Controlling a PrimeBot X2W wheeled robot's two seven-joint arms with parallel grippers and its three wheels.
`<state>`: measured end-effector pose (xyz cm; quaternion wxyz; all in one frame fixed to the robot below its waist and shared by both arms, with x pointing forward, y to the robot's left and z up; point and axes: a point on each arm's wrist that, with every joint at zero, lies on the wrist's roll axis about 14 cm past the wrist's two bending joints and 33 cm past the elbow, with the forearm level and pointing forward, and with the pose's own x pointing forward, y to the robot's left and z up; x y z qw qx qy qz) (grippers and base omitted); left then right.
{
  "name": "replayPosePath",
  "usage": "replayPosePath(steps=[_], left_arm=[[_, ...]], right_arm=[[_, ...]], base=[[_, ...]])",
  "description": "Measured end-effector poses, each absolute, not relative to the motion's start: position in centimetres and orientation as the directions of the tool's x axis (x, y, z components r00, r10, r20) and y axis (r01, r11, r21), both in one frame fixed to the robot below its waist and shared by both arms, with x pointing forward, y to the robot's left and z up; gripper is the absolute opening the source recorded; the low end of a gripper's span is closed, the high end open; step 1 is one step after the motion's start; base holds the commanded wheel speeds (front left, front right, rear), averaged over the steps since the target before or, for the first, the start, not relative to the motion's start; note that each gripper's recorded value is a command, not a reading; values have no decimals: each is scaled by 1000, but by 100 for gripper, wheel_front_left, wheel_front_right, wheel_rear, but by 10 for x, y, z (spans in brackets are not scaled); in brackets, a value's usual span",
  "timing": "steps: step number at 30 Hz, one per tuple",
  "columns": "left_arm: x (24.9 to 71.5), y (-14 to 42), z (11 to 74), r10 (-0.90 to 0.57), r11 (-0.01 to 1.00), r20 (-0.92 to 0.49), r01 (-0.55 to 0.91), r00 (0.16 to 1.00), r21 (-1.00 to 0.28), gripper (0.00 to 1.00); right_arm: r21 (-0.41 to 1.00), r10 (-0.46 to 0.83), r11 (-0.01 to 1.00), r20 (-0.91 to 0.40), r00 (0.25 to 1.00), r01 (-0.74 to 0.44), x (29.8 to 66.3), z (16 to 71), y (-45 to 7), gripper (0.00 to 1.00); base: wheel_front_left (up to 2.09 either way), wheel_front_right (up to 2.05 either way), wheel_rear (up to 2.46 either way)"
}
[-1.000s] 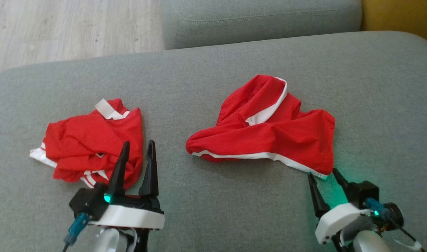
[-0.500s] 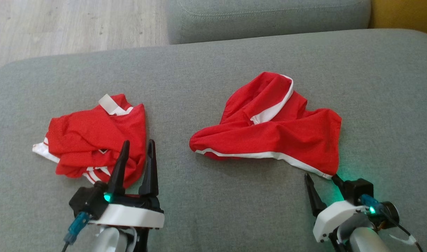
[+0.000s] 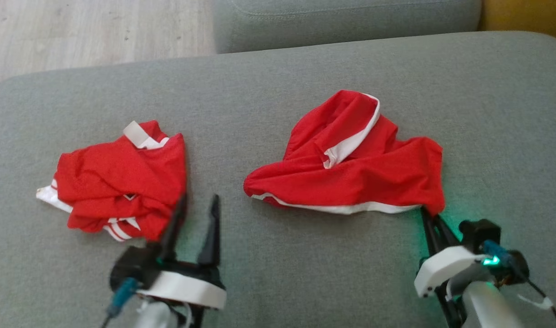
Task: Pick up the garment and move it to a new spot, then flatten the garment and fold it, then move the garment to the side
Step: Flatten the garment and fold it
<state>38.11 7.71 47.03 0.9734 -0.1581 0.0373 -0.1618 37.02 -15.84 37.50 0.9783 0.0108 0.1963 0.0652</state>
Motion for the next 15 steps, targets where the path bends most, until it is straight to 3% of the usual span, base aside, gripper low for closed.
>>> replayPosePath(steps=[15], left_arm=[[371,18,404,-553,831,-306,481,775,-280,100]], right_arm=[[36,75,997,-367,927,-66,374,384,-179,0]], base=[[0,0,0]])
